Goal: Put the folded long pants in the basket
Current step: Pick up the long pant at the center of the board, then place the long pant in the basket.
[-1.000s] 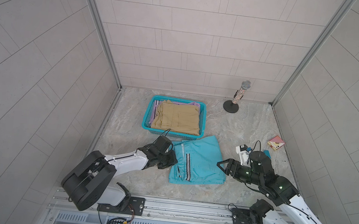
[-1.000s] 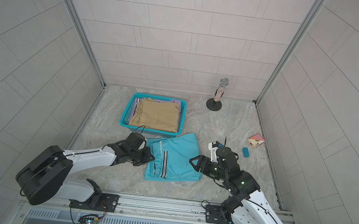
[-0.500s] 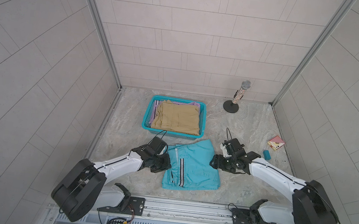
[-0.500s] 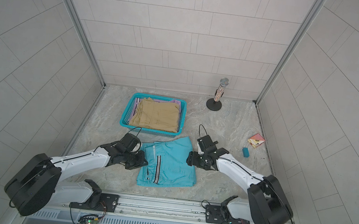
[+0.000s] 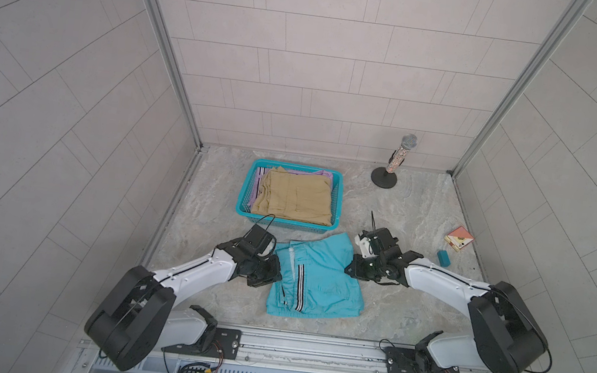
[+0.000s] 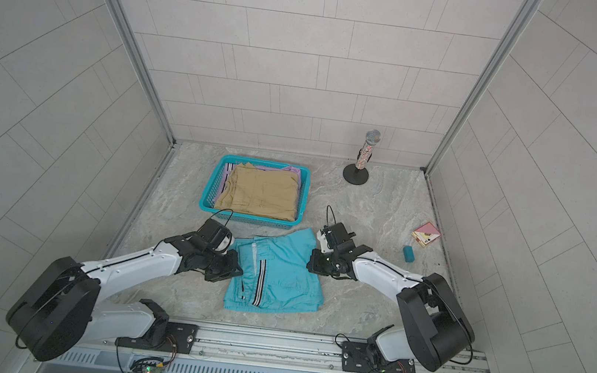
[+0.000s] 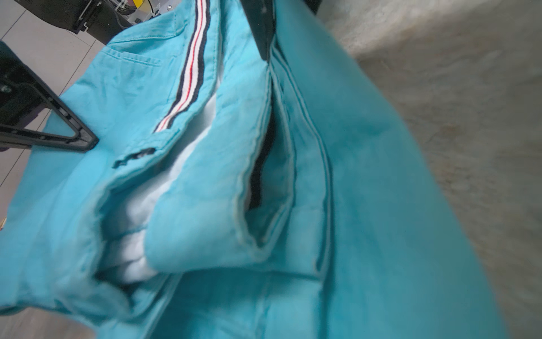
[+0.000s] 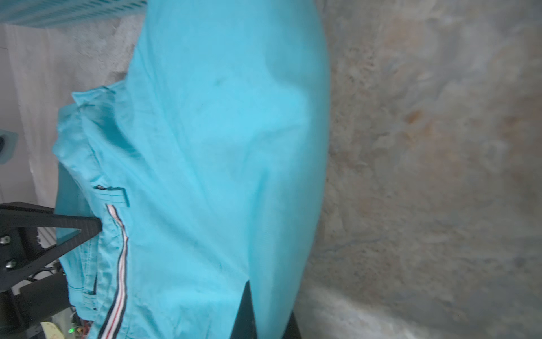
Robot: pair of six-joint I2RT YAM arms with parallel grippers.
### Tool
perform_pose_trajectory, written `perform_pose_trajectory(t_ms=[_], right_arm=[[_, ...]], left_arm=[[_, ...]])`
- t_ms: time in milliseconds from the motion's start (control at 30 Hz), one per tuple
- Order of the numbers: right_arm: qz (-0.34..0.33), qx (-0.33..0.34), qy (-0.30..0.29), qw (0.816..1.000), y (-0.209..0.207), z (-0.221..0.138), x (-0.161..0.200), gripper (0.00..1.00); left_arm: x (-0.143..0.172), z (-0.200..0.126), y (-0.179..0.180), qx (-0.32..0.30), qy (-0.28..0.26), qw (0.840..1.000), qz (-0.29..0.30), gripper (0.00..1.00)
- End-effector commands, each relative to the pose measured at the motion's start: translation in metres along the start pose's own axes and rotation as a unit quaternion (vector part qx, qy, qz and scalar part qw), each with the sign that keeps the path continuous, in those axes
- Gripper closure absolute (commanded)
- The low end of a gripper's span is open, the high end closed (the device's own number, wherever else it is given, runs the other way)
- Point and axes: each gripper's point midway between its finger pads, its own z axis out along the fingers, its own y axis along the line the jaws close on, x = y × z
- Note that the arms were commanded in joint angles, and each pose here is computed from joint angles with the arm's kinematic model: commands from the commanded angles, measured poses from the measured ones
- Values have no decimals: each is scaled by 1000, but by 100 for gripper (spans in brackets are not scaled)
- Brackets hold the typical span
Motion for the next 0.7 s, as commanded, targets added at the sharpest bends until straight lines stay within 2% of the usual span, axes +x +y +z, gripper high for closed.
perform_pose_trajectory(t_ms=[0,167,367,567,667], right_arm=[[-17,-11,-28,999,19,-31,-2,100],[-53,-25,-84,995,53,-98,-7,100],[-72,-56,-156,984,84,-168,-20,100],[-101,-53,-211,971,118,-199,-65,100],[-113,-50,-240,963,135,-204,-97,100]], left_arm=[[-5,-31,-27,26,-14,999,17,100],[-14,-84,-70,74,-56,995,35,100],[-22,-130,-114,109,-61,990,63,100],[-75,-177,-143,144,-96,984,53,100],[-101,-188,-153,146,-105,982,67,100]])
